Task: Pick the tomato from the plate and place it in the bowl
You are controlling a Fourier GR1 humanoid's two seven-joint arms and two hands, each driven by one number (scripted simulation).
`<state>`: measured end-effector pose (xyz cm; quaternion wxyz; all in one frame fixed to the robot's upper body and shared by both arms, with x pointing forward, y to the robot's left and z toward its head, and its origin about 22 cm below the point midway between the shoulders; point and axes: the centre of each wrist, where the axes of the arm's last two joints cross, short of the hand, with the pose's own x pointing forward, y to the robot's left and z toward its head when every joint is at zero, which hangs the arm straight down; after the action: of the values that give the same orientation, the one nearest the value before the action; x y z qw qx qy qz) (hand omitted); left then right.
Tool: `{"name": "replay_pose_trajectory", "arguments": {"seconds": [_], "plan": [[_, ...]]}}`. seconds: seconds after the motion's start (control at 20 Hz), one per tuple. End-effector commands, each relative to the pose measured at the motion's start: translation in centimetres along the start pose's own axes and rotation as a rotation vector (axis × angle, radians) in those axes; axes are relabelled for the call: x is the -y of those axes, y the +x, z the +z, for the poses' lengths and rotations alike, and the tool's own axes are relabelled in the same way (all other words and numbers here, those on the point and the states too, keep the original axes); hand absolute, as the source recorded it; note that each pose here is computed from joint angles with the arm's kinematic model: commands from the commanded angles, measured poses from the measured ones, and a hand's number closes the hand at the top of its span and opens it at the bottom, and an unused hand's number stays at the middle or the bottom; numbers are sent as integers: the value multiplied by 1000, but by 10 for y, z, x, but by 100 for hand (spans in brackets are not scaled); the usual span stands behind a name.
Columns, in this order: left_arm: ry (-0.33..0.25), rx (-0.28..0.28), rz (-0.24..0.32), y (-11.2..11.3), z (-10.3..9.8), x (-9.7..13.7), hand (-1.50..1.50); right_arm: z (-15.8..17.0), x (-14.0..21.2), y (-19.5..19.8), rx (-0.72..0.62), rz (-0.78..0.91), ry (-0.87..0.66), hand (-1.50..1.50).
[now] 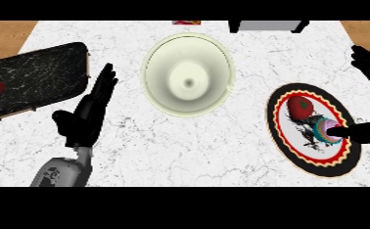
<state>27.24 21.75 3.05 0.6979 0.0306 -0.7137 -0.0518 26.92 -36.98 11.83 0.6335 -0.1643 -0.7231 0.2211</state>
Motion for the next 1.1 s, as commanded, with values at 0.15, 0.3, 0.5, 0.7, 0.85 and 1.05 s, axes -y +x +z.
{"name": "replay_pose_trajectory", "arguments": {"seconds": [0.15,0.3,0.5,0.7,0.85,1.05], "plan": [[19,7,-14,-10,10,-13,0,-12,-20,-8,-196,88,141,-150],[8,7,16,-14,-3,2,0,-29,-17,-11,-236,122,178,-150],[-19,3,1,0,15,4,0,-17,-2,-38,-250,91,221,-150],[3,3,19,-13,7,15,0,-19,-27,-46,-214,61,223,-150],[3,-14,5,-11,-2,4,0,3,7,-53,-194,4,212,-150],[3,-5,-2,-12,-12,-4,0,-5,7,-57,-151,-55,231,-150]]}}
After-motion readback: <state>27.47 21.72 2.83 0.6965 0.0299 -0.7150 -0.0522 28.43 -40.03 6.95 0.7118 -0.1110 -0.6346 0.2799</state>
